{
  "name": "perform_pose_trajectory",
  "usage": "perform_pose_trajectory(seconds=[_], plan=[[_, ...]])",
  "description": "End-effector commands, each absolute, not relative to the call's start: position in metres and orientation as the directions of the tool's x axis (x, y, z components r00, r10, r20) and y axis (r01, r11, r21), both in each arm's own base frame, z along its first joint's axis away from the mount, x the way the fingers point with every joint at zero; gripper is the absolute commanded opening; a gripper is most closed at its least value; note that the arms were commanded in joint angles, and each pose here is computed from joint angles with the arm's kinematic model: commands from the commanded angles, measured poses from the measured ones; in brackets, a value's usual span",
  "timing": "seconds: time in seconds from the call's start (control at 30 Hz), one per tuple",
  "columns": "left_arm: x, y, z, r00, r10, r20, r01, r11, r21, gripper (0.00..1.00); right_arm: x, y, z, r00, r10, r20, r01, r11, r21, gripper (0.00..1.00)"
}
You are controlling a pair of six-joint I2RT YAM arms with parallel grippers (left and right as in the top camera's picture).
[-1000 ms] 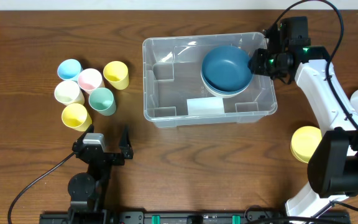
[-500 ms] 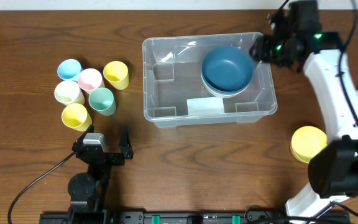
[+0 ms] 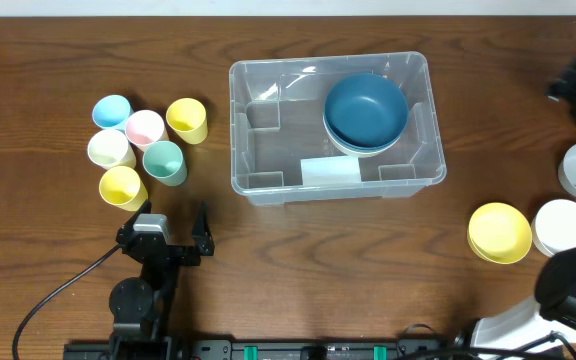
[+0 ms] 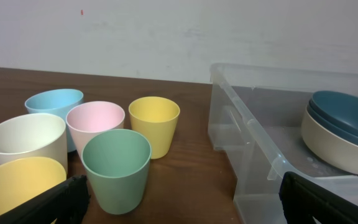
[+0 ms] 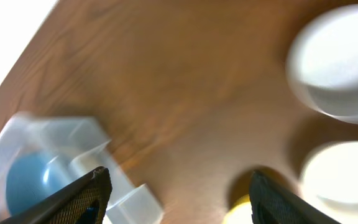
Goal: Pack container
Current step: 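Release the bowl and move the right gripper to the white bowl at right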
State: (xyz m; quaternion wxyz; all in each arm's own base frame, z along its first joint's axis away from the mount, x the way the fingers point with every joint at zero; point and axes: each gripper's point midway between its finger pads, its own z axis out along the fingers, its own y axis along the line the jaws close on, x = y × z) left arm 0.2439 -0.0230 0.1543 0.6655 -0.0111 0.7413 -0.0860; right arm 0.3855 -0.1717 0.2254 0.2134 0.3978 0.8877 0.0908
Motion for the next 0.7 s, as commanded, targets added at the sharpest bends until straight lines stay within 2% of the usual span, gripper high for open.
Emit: perform_pose_trajectory(seconds=[0.0,0.2,0.37,0.5,0.67], plan=[[0.243,-0.025,0.139,-0.159,-0.111,-0.981,0.103,0.986,-0.129,0.98,0.357,-0.209,0.221,-0.464,0.846,-0.262,0.778,0.531,0.336,0.73],[0.243,-0.025,0.139,-0.159,-0.111,-0.981,0.103,0.986,-0.129,0.98,0.315,-0.251,0.186,-0.350,0.916,-0.194,0.866,0.396,0.306,0.73],[0.243,-0.025,0.139,-0.159,-0.111,-0.981,0.103,0.986,-0.129,0.98,0.296,-0.260,0.134,-0.311,0.940,-0.143,0.896,0.340,0.284,0.70],[0.243,-0.025,0.139,-0.159,-0.111,-0.981,0.103,0.986,-0.129,0.98,0.292,-0.268,0.107,-0.289,0.944,-0.161,0.900,0.325,0.291,0.67],[0.243,-0.025,0.139,-0.159,-0.111,-0.981,0.103,0.986,-0.129,0.98,0.286,-0.285,0.094,-0.263,0.940,-0.216,0.916,0.314,0.252,0.63]])
